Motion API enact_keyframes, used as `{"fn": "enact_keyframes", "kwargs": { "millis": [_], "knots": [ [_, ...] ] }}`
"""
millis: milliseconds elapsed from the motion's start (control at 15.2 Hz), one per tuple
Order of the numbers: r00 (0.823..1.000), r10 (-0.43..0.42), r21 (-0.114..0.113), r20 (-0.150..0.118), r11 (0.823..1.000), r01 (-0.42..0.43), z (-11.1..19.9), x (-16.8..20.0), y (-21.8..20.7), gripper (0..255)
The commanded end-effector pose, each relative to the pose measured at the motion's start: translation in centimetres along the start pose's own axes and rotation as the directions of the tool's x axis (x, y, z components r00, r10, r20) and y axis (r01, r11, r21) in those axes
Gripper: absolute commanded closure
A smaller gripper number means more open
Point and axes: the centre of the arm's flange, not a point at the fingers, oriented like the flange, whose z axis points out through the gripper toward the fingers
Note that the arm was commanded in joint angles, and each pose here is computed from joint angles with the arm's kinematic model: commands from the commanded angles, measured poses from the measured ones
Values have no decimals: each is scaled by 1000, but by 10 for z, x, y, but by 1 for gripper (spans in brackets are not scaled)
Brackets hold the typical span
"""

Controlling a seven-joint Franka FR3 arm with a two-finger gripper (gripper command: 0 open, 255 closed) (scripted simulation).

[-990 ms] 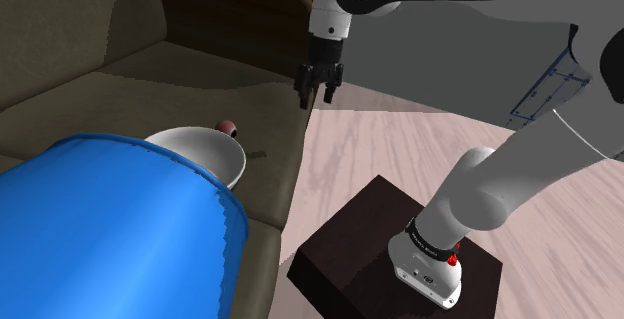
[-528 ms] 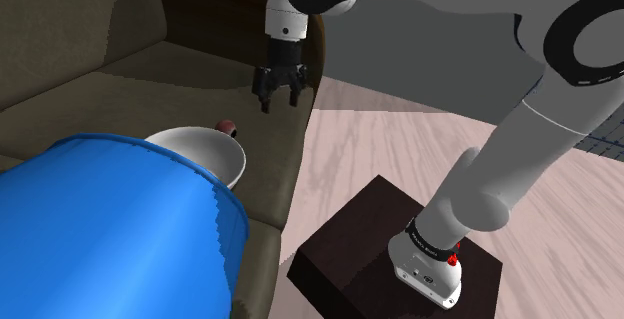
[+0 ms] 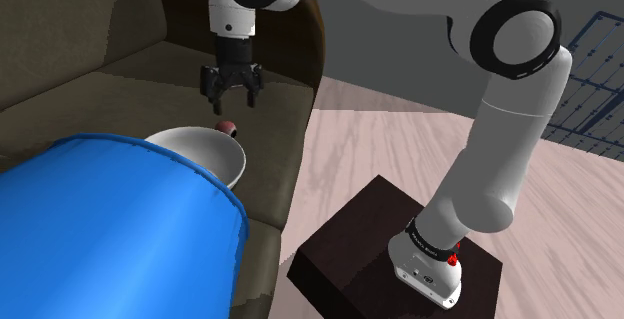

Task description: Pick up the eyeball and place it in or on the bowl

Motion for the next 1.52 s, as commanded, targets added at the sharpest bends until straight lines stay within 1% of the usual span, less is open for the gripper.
{"fn": "enact_keyframes", "kwargs": {
  "millis": [0, 462, 990, 1056, 1452],
  "knots": [
    [1000, -3, 1, 5, 1000, 3, 1, 9, -18, 0],
    [1000, -3, 1, 5, 1000, 3, 41, 9, -18, 0],
    [1000, -3, 1, 5, 1000, 3, 41, 9, -18, 0],
    [1000, -3, 1, 5, 1000, 3, 41, 9, -18, 255],
    [1000, -3, 1, 5, 1000, 3, 41, 9, -18, 255]
  ]
}}
